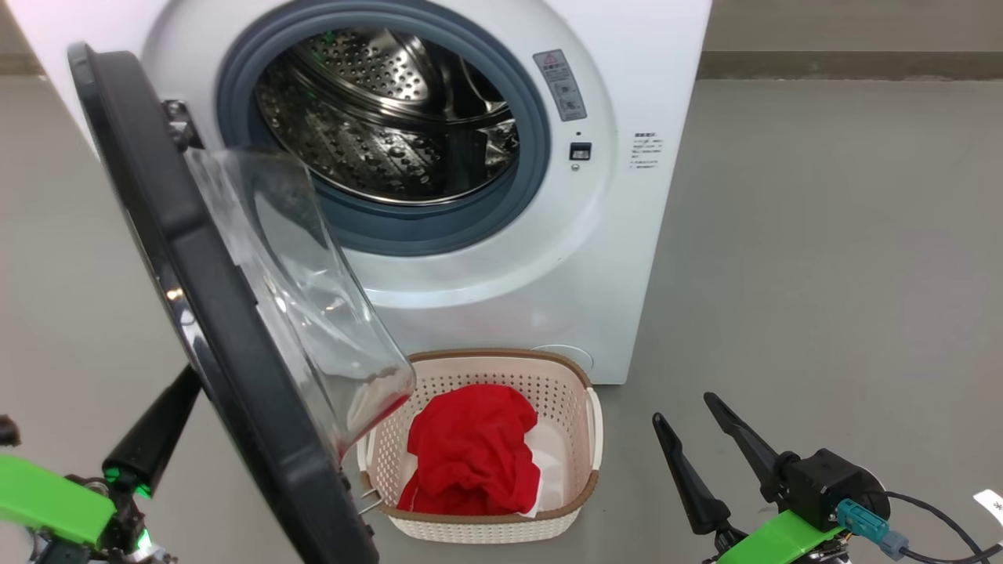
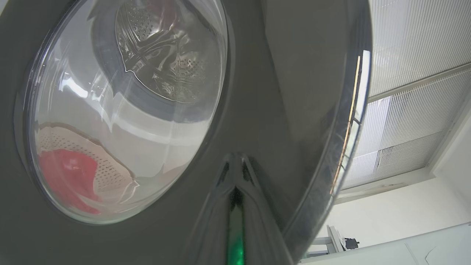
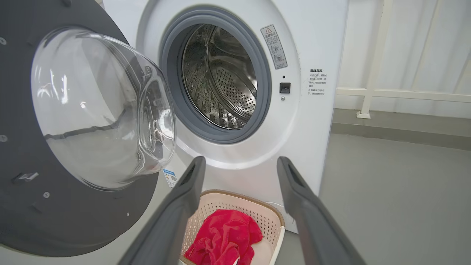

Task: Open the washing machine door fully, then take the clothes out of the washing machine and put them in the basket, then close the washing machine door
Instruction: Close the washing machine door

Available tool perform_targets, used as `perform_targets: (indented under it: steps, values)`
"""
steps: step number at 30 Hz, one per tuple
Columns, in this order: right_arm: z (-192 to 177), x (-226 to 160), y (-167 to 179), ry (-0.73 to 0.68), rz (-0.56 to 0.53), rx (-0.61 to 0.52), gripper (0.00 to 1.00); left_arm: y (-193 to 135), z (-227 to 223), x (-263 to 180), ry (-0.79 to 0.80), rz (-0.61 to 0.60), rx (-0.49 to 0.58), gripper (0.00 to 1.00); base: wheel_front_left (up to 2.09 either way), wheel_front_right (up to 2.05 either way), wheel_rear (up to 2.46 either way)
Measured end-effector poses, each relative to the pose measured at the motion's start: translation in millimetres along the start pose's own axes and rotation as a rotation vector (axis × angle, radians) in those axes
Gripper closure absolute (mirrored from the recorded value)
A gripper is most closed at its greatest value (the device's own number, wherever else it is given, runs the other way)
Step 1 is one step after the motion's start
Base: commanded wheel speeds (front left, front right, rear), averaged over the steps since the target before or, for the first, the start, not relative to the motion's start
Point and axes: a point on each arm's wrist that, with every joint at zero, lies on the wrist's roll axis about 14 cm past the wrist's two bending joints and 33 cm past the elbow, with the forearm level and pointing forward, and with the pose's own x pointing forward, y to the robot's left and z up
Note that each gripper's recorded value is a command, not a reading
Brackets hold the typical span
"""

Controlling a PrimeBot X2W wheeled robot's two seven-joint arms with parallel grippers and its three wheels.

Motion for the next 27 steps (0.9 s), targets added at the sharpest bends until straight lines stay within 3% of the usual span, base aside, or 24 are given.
perform_targets:
  steps: [6,8,9,10,22,27]
  values:
    - [1,-3,-5,-0.003,-0.017,-0.003,0.0,1,-2,4,-0.011,-0.002,0.026,1.0,0.0,0.0,0.0]
    - [1,-4,-6,-0.003,-0.02,-0.003,0.0,2,4,3,-0.041,-0.001,0.093,0.67,0.0,0.0,0.0]
    - [1,-4,-6,-0.003,-0.02,-0.002,0.0,4,9,2,-0.063,0.008,0.134,0.24,0.0,0.0,0.0]
    - [1,-3,-6,-0.002,-0.019,-0.002,0.0,7,13,1,-0.09,0.019,0.171,0.0,0.0,0.0,0.0]
    - [-1,-1,-3,0.003,-0.009,0.0,0.0,32,53,-18,-0.375,0.142,0.772,0.0,0.0,0.0,0.0]
    - [-2,-2,-5,0.005,-0.013,0.001,0.0,47,46,-24,-0.419,0.166,0.948,0.0,0.0,0.0,0.0]
